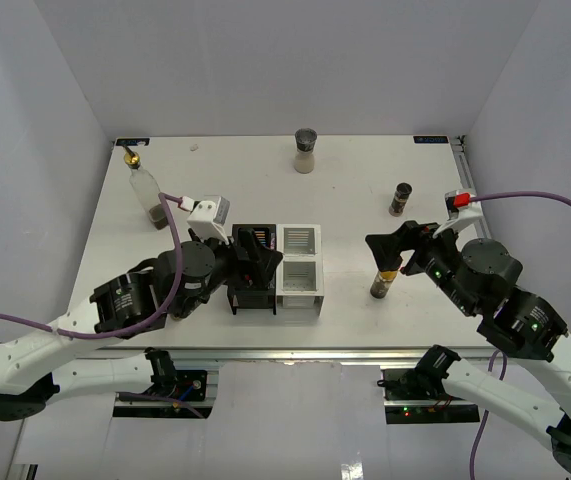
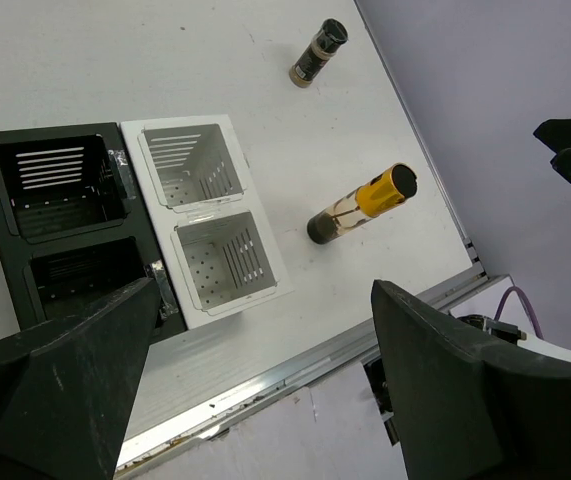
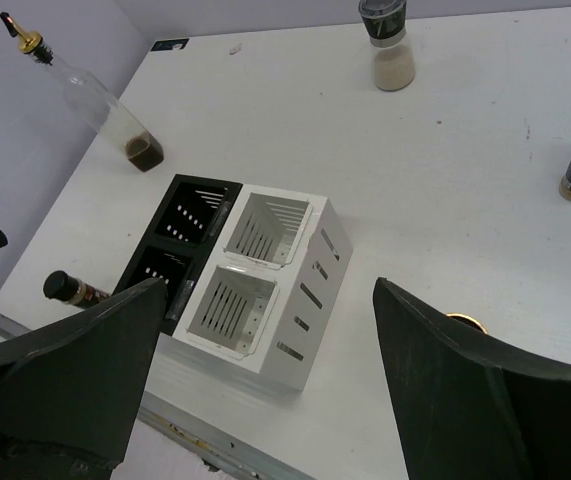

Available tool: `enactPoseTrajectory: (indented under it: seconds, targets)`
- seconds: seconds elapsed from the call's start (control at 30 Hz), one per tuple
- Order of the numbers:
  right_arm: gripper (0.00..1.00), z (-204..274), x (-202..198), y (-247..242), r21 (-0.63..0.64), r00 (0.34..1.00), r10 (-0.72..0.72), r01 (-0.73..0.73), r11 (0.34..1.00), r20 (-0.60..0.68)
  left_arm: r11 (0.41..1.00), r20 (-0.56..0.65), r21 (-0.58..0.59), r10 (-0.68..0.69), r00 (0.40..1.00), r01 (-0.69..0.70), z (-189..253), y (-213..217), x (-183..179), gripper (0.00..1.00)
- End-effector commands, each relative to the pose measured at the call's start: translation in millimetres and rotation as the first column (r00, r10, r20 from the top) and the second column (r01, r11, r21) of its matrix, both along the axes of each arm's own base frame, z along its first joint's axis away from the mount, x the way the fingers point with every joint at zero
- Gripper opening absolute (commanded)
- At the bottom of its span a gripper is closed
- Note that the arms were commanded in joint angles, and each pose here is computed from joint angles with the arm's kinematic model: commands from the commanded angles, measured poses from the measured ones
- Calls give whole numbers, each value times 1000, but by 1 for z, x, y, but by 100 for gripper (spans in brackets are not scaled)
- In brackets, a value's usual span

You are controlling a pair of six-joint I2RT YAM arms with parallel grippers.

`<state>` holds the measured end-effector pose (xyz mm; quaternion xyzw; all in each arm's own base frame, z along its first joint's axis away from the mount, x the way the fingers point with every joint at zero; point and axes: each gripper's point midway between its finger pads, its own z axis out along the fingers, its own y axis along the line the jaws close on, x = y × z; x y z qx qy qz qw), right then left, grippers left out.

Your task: Organize the condiment bottles

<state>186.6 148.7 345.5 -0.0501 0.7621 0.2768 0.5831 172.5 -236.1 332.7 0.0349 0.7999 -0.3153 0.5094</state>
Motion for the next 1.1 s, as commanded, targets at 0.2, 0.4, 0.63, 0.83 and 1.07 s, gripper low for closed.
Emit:
enactPoseTrajectory:
  seconds: [0.2, 0.4, 0.63, 0.83, 1.07]
  targets:
    - [90, 12, 1, 3, 43, 999, 6, -8, 999, 45, 999, 5, -35, -2, 1000, 2, 16, 4, -3, 98]
    - [90, 9, 0, -2, 37, 999, -7, 5, 999, 48, 1000, -20, 18, 24, 1000, -24, 0, 0, 2, 98]
    - [90, -2, 1, -8, -2, 998, -23, 24, 1000, 54, 992, -42, 78, 100, 994, -96, -15, 8, 9, 98]
    - [92, -45, 16, -23, -191, 990, -137, 127, 973, -40, 980, -62, 120, 168, 984, -160, -29, 19, 13, 98]
    - [95, -89, 29, -39, -359, 957, -274, 224, 906, -97, 966, -110, 183, 205, 973, -182, -49, 26, 14, 98]
